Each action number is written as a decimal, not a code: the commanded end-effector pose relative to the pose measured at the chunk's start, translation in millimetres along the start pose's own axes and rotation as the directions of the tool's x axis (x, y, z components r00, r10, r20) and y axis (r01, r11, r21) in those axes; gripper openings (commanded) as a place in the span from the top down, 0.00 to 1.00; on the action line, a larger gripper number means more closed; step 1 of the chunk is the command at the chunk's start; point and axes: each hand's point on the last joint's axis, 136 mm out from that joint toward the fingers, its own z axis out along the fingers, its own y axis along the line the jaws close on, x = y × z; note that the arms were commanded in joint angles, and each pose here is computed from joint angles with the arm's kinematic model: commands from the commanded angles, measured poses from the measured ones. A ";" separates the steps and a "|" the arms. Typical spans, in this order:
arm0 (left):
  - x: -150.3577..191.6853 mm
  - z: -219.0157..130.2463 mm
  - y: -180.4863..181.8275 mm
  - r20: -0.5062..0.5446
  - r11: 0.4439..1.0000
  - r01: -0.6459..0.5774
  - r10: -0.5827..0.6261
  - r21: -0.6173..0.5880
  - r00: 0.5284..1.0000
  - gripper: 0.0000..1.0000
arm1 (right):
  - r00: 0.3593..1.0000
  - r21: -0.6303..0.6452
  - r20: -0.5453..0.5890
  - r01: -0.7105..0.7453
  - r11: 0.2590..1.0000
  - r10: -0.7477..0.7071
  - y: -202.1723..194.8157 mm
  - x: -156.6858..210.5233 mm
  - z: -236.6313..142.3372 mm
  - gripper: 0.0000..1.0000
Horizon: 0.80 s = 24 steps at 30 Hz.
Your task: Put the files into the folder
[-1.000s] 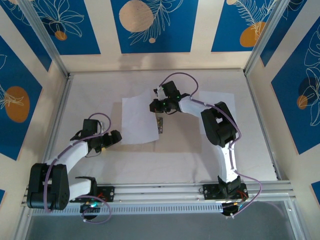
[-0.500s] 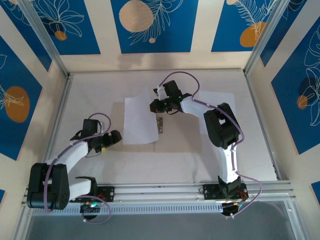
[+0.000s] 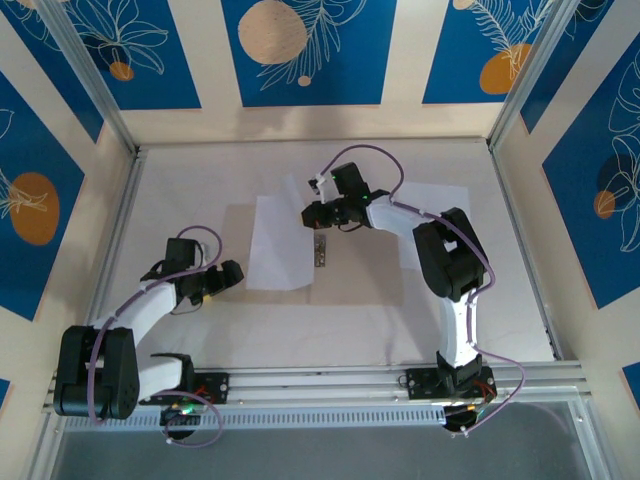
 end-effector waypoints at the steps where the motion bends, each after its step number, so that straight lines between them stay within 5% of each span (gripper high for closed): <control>1: -3.0 0.3 0.1 -0.003 1.000 -0.002 0.002 0.010 1.000 0.05 | 0.999 -0.057 0.014 0.046 0.997 -0.046 15.1 -3.1 -12.6 1.00; 24: -1.1 0.1 1.1 -0.008 1.000 0.001 -0.001 0.007 1.000 0.05 | 1.000 -0.039 0.028 0.003 0.999 -0.002 -2.1 9.9 -25.8 1.00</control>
